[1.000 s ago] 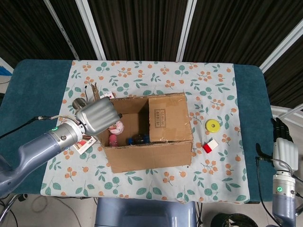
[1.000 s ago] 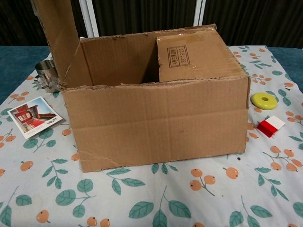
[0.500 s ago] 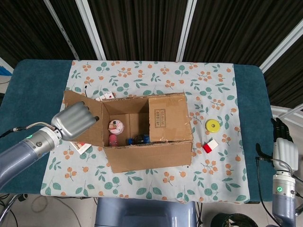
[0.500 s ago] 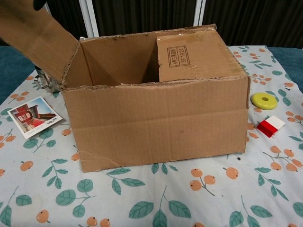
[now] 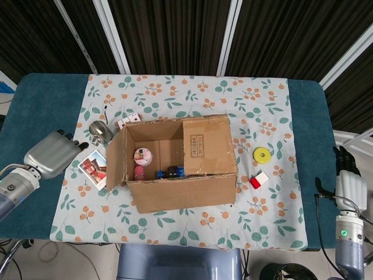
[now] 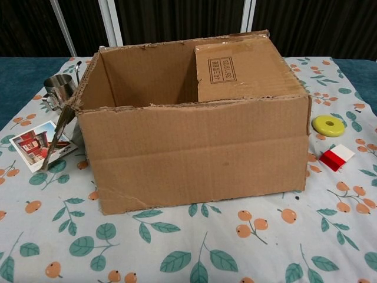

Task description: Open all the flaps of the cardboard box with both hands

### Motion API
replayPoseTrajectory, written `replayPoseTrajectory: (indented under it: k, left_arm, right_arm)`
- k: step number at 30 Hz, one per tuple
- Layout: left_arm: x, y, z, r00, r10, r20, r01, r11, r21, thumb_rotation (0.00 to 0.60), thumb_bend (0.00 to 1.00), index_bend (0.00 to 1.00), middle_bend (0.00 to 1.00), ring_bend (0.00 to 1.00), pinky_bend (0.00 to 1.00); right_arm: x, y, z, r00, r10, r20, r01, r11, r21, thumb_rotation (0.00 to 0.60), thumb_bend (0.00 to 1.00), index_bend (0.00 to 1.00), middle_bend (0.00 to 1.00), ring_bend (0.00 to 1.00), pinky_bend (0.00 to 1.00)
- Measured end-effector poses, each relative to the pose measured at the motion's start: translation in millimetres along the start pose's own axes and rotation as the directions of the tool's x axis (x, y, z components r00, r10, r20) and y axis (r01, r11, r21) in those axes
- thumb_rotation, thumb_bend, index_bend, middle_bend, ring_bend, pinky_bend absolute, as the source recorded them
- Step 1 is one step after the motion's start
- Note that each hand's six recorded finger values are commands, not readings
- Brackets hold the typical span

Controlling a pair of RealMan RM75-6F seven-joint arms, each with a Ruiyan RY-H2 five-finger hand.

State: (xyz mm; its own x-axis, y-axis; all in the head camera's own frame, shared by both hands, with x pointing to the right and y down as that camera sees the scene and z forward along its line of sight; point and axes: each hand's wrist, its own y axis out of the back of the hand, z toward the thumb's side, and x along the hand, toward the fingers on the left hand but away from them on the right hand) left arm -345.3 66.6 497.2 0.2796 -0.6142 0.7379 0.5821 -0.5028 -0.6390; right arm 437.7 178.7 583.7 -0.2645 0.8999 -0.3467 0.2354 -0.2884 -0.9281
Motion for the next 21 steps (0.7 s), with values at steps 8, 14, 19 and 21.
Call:
replayPoseTrajectory:
  k: [8,14,19,21]
  left_arm:
    - [-14,-50,-17,0.961,0.174,-0.216,-0.223,0.946,-0.234,0.600,0.26,0.00,0.00,0.00,0.03]
    - [-36,-118,-21,0.874,0.252,-0.415,-0.403,0.854,-0.330,0.600,0.26,0.00,0.00,0.00,0.02]
    - [-49,-158,-20,0.831,0.271,-0.486,-0.469,0.811,-0.349,0.600,0.26,0.00,0.00,0.00,0.01]
    - [-49,-166,-18,0.825,0.276,-0.494,-0.483,0.797,-0.362,0.600,0.26,0.00,0.00,0.00,0.01]
  right_arm:
    - [-6,15,29,0.992,-0.016,-0.121,0.021,0.999,0.042,0.600,0.44,0.00,0.00,0.00,0.23]
    - [-21,29,79,0.960,0.021,-0.280,0.007,0.995,0.100,0.600,0.46,0.00,0.00,0.00,0.23]
    - [-34,33,129,0.906,0.088,-0.414,-0.019,0.986,0.168,0.600,0.48,0.00,0.00,0.00,0.23]
    - [-38,33,154,0.872,0.122,-0.473,-0.027,0.979,0.204,0.600,0.49,0.01,0.00,0.00,0.23]
